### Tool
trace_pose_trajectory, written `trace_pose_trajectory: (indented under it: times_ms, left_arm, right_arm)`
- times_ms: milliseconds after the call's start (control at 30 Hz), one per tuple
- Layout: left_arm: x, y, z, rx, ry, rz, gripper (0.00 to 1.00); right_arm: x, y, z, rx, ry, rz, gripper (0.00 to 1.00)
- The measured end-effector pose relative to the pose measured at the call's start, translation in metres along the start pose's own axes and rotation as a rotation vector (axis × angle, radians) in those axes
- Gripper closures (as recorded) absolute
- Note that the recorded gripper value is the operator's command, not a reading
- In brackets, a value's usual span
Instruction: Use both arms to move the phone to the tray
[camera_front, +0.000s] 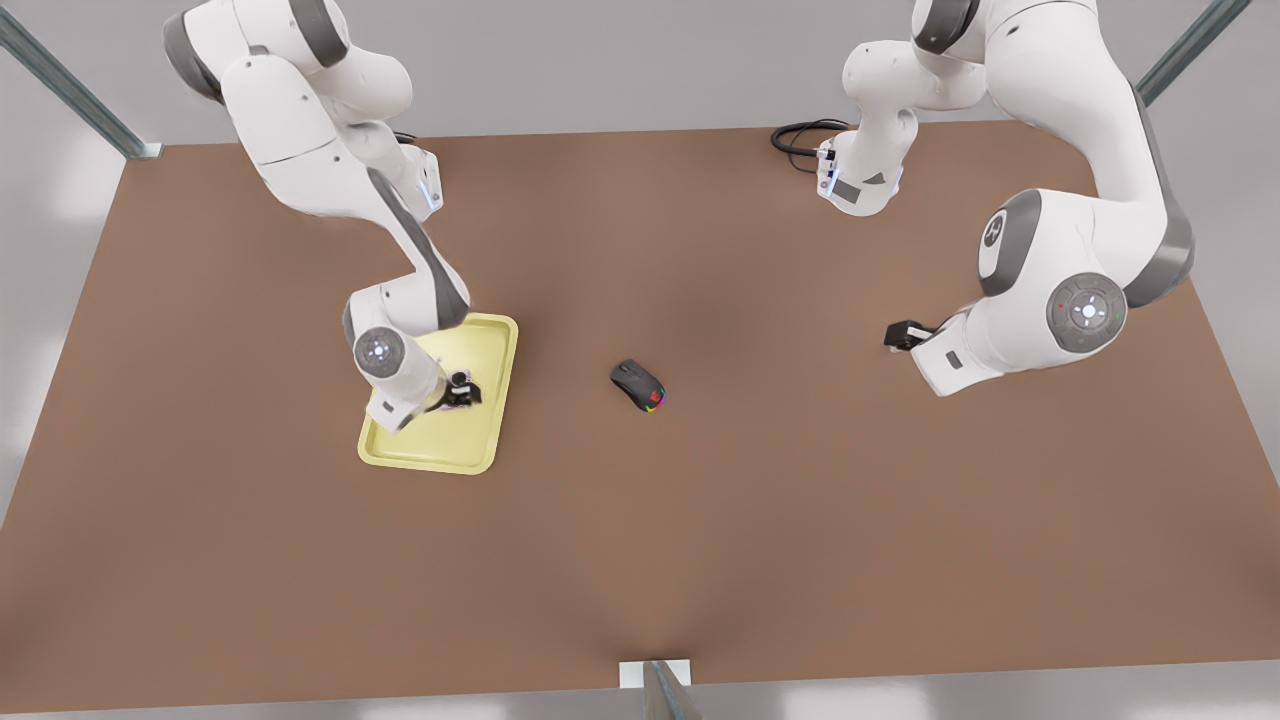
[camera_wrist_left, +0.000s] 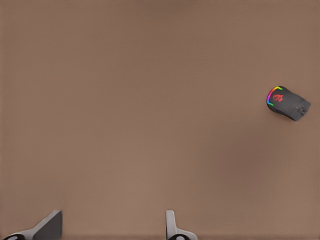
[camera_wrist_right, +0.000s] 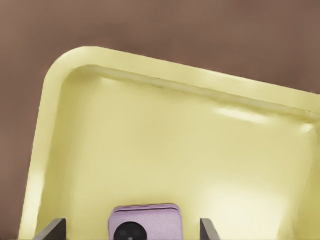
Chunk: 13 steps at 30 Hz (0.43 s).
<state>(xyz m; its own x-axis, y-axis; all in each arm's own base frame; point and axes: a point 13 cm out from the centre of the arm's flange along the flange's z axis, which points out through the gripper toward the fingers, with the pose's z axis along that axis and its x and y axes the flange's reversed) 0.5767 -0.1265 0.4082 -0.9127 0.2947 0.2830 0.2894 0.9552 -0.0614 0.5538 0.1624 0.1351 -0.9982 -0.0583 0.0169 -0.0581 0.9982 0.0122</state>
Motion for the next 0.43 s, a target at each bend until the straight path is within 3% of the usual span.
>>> trace_pose_trajectory:
  times_ms: [67, 167, 233, 433]
  left_arm:
    - [0.001, 0.000, -0.002, -0.001, -0.002, 0.000, 0.00]
    - [0.006, 0.006, -0.004, -0.027, 0.007, -0.014, 0.00]
    - [0.007, 0.009, -0.006, -0.043, 0.011, -0.027, 0.00]
    - [0.017, 0.013, -0.012, -0.060, 0.037, -0.060, 0.00]
  right_arm:
    - [-0.058, -0.034, -0.128, 0.002, -0.149, 0.060, 0.00]
    - [-0.108, -0.104, -0.236, -0.004, -0.195, 0.158, 0.00]
    - [-0.121, -0.123, -0.269, -0.005, -0.155, 0.174, 0.00]
    - [-0.055, -0.138, -0.259, 0.035, 0.060, 0.121, 0.00]
